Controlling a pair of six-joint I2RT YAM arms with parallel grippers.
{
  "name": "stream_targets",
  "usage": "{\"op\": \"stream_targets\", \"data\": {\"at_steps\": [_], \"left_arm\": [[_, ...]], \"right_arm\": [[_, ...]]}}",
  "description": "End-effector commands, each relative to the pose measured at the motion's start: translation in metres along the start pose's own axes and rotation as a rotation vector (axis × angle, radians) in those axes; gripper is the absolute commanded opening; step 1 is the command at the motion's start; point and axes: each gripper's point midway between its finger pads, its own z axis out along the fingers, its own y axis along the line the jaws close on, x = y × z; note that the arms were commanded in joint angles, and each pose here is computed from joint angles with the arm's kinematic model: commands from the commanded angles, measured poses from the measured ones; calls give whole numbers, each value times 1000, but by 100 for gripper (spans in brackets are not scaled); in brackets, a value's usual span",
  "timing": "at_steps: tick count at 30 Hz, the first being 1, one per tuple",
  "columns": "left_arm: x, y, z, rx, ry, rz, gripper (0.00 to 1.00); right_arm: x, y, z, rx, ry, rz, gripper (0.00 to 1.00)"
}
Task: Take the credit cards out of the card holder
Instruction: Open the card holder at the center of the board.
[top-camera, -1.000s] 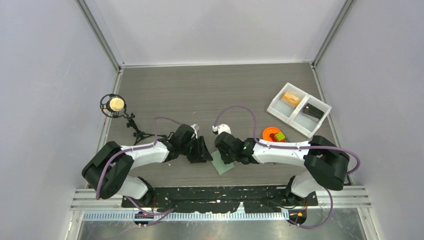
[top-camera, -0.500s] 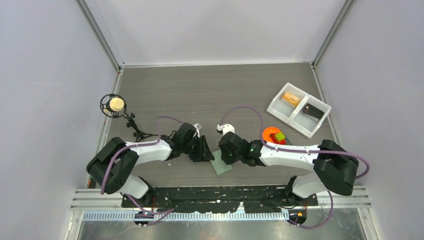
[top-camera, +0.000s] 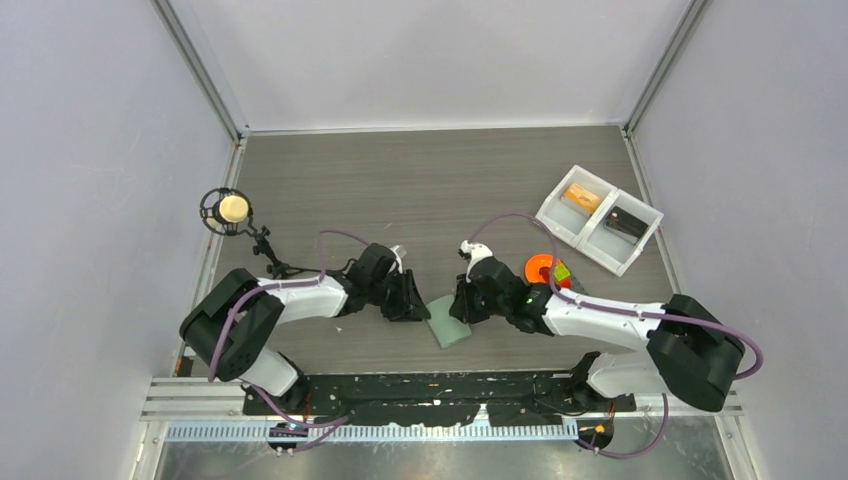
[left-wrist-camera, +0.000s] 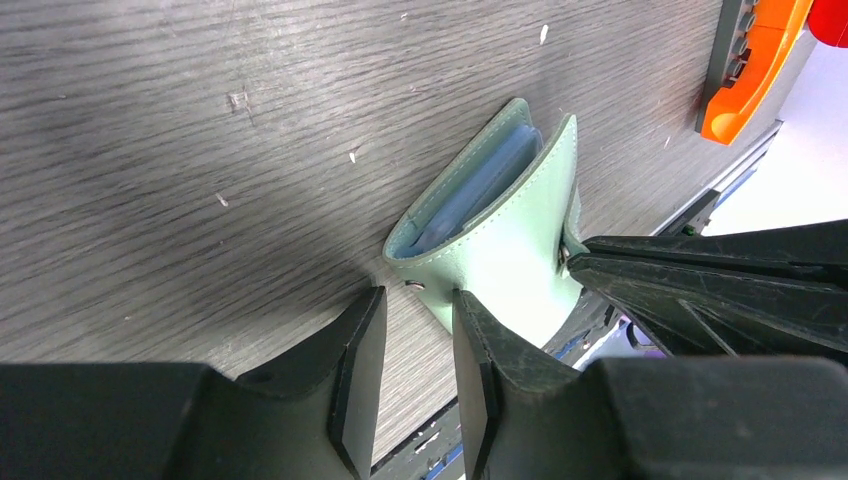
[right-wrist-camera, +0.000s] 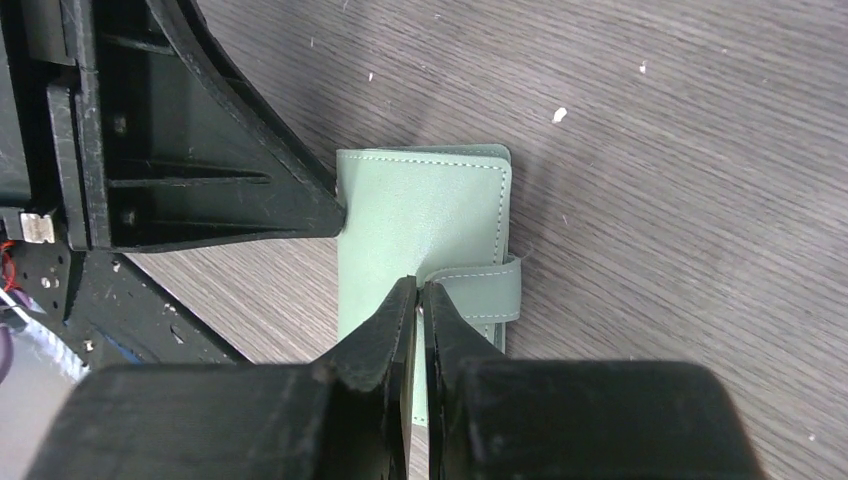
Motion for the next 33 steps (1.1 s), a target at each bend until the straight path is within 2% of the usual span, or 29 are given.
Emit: {"op": "stream_targets", "data": {"at_steps": [1, 10, 14, 19, 21, 23, 25, 28, 33], "left_arm": [[2, 24, 6, -94, 0, 26, 33], [4, 31, 6, -121, -1, 22, 33], [6, 34, 6, -134, 8, 16, 33], [6, 31, 3, -126, 3, 10, 33], [5, 28, 0, -116, -6, 9, 33], [4, 25, -4, -108, -19, 9, 34], [2, 21, -8, -99, -31, 11, 35], [0, 18, -13, -96, -45, 13, 36], [-2, 18, -20, -105, -69, 18, 36]], "right_arm": [[-27, 31, -8, -162, -103, 60, 5], [-42, 35, -22, -270, -189, 150, 5], [-41, 33, -22, -288, -188, 171, 5], [-30, 10, -15, -139, -106, 109, 6], [-24, -3, -13, -60, -57, 80, 20], [-23, -12, -13, 3, -38, 55, 29], [-24, -16, -15, 48, -32, 33, 34], [-35, -18, -17, 122, -64, -2, 35], [-28, -12, -12, 215, -17, -75, 34]]}}
